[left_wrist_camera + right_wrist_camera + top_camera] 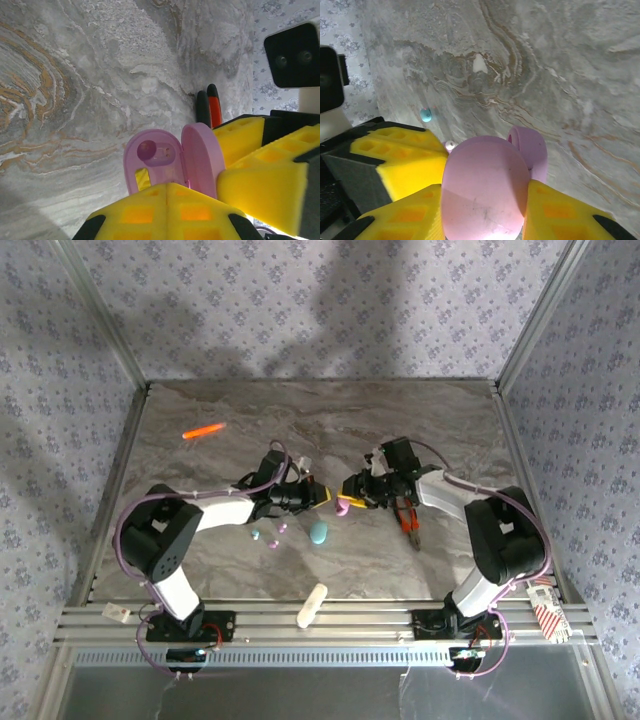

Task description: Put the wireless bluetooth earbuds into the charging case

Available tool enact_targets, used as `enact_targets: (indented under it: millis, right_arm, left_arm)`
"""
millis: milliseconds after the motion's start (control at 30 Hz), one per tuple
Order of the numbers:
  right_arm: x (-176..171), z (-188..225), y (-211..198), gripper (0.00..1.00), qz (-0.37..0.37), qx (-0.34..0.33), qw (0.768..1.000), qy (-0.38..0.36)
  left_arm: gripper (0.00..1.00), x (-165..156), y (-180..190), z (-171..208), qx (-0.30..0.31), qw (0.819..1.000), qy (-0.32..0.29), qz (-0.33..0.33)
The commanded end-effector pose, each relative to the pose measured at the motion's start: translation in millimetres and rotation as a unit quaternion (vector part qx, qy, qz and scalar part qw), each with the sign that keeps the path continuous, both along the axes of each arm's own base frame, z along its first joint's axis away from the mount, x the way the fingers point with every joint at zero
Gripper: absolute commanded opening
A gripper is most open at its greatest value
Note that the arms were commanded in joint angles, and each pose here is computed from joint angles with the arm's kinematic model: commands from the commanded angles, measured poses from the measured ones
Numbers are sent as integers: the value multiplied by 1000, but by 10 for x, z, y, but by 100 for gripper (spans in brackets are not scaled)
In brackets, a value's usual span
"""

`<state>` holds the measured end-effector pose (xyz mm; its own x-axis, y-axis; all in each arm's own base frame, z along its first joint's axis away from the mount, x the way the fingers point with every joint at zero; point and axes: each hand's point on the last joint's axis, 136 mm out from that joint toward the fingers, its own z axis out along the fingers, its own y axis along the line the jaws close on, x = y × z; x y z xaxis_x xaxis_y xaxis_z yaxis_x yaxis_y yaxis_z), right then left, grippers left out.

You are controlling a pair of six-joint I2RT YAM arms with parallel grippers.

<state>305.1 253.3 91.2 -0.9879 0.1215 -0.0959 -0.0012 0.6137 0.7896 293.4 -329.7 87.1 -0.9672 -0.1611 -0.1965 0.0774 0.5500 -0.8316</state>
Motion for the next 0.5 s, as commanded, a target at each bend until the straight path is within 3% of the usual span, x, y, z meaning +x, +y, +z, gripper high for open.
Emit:
enact_targets:
  millis: [0,467]
  right_arm:
    - [93,75,120,35,5,28,1000,-3]
    - [120,-176,147,40,2,40,999,25]
  left_arm:
    - [5,31,-71,-7,-4,1000,-3,-14]
    - [4,62,-225,-250,-11,999,25,-28]
